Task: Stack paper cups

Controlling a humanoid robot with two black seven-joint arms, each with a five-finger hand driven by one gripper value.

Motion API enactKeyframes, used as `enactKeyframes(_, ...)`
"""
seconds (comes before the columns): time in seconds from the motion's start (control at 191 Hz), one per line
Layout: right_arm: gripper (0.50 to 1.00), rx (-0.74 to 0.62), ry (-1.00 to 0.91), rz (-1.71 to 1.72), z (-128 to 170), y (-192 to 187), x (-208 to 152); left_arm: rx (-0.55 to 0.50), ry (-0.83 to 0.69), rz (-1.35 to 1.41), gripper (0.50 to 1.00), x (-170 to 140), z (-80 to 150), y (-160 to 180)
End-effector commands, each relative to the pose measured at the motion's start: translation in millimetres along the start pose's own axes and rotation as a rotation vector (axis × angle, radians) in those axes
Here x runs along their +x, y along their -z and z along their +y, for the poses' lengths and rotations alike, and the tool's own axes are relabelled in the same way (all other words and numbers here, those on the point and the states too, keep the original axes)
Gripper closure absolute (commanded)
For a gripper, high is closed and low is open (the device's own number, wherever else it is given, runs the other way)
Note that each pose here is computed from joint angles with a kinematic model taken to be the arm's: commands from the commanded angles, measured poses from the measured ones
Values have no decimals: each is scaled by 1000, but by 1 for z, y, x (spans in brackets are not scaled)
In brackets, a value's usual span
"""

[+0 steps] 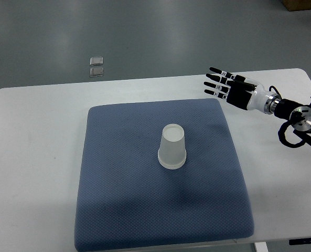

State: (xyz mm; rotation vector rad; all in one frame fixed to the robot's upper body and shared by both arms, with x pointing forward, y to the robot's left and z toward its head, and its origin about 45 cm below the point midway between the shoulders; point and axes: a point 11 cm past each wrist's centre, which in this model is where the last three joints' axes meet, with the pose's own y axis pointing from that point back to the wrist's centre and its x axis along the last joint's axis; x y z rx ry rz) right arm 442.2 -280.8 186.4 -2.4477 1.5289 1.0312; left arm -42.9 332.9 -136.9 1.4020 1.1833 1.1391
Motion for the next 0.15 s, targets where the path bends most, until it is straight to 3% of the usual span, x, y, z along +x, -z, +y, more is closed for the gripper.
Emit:
enactKeyframes(0.0, 579, 5, 0, -4, 0, 0, 1, 0, 0, 0, 500, 0, 0, 0)
enactKeyframes(0.147, 579, 5, 2, -5, 0, -1, 0, 0, 0, 0, 500, 0, 0, 0)
